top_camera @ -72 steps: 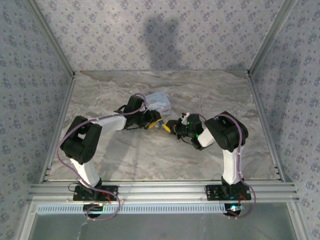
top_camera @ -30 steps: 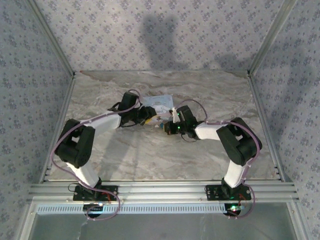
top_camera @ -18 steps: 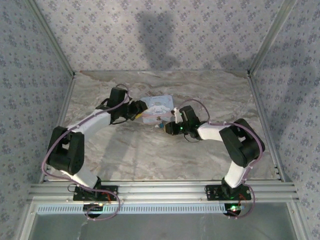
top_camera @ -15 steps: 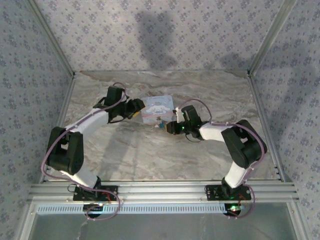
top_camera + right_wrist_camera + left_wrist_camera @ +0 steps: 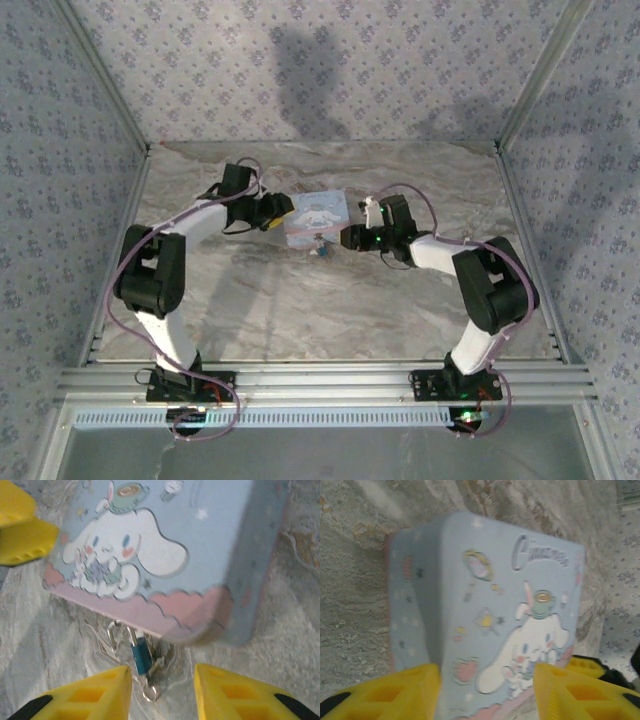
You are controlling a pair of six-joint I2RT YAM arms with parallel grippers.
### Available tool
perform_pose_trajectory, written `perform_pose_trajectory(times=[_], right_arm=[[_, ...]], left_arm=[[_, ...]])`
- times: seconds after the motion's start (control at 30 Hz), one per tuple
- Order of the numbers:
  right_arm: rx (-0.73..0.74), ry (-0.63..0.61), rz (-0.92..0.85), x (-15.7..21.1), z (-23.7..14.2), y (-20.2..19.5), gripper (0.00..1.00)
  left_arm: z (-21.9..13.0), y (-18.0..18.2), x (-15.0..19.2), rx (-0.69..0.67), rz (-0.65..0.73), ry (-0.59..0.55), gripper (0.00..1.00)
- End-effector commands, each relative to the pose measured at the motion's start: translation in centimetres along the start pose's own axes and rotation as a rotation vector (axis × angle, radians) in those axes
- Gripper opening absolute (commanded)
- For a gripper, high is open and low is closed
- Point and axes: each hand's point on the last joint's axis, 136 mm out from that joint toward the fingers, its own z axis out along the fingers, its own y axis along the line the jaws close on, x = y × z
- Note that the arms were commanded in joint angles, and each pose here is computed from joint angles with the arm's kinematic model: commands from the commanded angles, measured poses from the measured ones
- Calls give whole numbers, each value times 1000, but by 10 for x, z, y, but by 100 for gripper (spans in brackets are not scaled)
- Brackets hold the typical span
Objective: Unlock a padlock with a key
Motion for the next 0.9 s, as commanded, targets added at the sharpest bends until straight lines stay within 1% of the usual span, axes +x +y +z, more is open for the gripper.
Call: perform_pose_trajectory(times=[0.0, 0.07, 0.17, 0.37, 0.47, 0.57, 0.67, 0.87], right_arm=[[-36, 7, -17, -10, 6, 2, 37], [-29, 6, -22, -16, 9, -2, 37], [-43, 0, -16, -24, 14, -7, 37], [-48, -6, -29, -37, 24, -16, 38], [-39, -30, -15, -41, 17, -21, 38], [-50, -54, 16, -38, 3, -18, 38], [-99, -72, 66, -28, -5, -7, 39], [-165, -61, 162, -1, 3, 7, 40]], left_arm=[[8, -5, 8, 13, 25, 47, 51], [13, 4, 14, -16, 11, 60, 47], [17, 17, 26, -47, -17, 79, 44], [19, 32, 48, -79, -44, 97, 44], [19, 35, 54, -85, -54, 99, 44], [17, 36, 55, -86, -58, 93, 44], [17, 36, 55, -89, -59, 90, 44], [17, 34, 54, -86, -56, 88, 44]])
